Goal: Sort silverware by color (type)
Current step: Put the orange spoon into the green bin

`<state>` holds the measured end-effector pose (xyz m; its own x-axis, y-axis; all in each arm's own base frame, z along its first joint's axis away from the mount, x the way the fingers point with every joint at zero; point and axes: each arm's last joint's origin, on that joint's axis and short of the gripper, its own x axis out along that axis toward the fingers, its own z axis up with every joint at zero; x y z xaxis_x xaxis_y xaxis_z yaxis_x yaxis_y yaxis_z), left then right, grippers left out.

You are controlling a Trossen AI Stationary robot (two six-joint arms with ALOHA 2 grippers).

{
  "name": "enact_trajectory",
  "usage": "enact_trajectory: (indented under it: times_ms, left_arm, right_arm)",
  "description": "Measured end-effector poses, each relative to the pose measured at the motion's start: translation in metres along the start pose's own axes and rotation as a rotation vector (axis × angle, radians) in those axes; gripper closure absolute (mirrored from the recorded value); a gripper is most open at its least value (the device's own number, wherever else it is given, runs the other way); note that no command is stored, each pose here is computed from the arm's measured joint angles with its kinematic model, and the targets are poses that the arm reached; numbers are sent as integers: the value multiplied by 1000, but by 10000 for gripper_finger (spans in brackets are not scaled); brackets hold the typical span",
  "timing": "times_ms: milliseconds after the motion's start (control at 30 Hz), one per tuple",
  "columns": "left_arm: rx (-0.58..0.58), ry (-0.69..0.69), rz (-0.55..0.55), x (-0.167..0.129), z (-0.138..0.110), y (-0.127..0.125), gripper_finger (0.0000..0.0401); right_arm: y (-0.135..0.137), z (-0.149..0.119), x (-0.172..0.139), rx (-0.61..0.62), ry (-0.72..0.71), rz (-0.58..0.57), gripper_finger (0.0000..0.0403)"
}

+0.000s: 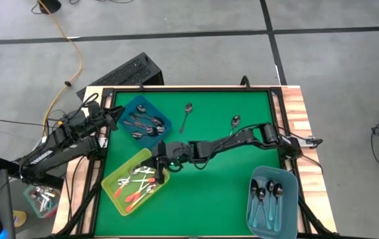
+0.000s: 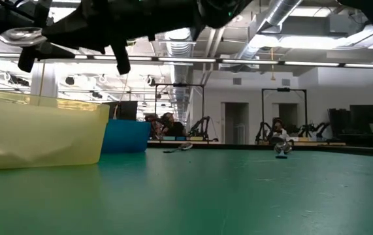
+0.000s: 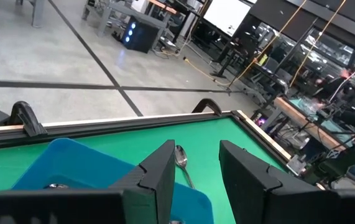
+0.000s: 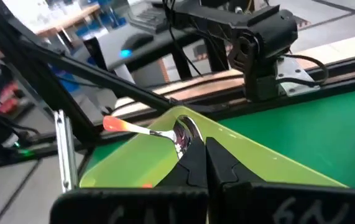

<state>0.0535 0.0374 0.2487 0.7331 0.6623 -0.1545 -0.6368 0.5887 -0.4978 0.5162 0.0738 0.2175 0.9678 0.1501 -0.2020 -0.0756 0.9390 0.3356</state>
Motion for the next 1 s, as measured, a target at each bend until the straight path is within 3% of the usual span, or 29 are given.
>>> enact_trajectory:
  times_ms: [200, 333, 733, 1000]
  left_arm:
    - [5, -4, 0, 0, 0, 0, 291]
    - [5, -7, 3, 0, 0, 0, 291]
    - [12, -9, 7, 0, 0, 0, 291]
    - [15, -10, 9, 0, 1, 0, 291]
  right_arm:
    - [-8, -1, -1, -27, 23, 93, 403]
    - [-12, -8, -2, -47, 36, 84, 403]
    - [-41, -27, -15, -32, -147, 131, 403]
    - [-45, -35, -18, -53, -136, 162, 403]
